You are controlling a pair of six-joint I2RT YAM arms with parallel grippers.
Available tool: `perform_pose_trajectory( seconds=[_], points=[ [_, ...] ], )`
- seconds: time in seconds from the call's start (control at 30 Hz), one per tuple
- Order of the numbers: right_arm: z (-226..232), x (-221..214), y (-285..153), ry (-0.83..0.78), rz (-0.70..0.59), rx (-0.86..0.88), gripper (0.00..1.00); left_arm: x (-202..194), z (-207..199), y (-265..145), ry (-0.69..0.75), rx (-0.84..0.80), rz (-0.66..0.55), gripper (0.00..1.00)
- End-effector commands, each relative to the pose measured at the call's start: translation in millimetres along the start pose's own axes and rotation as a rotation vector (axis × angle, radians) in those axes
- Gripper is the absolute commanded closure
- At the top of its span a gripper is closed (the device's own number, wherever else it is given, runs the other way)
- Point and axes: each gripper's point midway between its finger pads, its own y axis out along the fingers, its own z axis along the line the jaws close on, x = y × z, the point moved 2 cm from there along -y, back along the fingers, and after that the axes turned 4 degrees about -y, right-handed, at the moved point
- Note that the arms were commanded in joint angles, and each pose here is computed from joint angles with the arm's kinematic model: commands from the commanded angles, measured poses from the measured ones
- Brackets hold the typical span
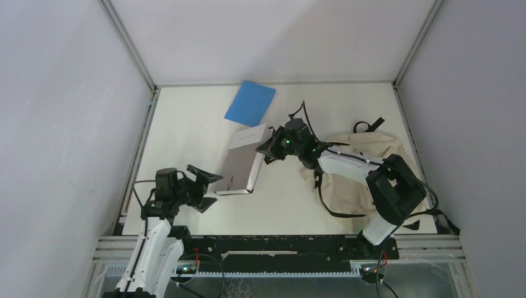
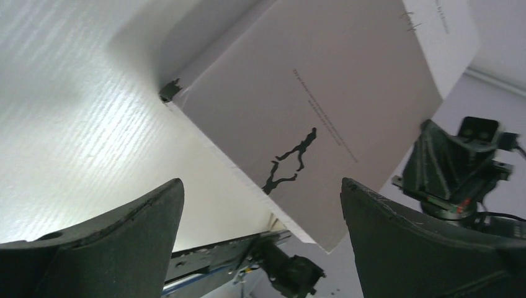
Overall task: Pack the student bag
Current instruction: Pick up the book from the center of the board.
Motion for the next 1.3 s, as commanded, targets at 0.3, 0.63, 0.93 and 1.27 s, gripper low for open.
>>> perform_pose_trajectory(
  seconds=[0.3, 0.63, 0.93, 1.27],
  points=[
    [11.8, 6.7, 8.2, 0.018, -0.025, 0.064, 1.00, -17.5, -20.1, 17.2, -0.156, -0.124, 0.106, 0.00],
    [10.4, 6.0, 10.1, 0.041, -0.016, 0.064, 1.00, -18.1, -20.0, 39.0, -0.204, -0.153, 0.124, 0.00],
    [14.6, -1.8, 12.0, 0.057, 0.008, 0.078, 1.00, -4.7, -26.0, 48.6, -0.196, -0.210, 0.052, 0.00],
    [16.7, -10.8, 13.6, 0.060, 0.030, 0.081, 1.00, 7.2, -39.0, 60.2, -0.153, -0.231, 0.013, 0.00]
  ],
)
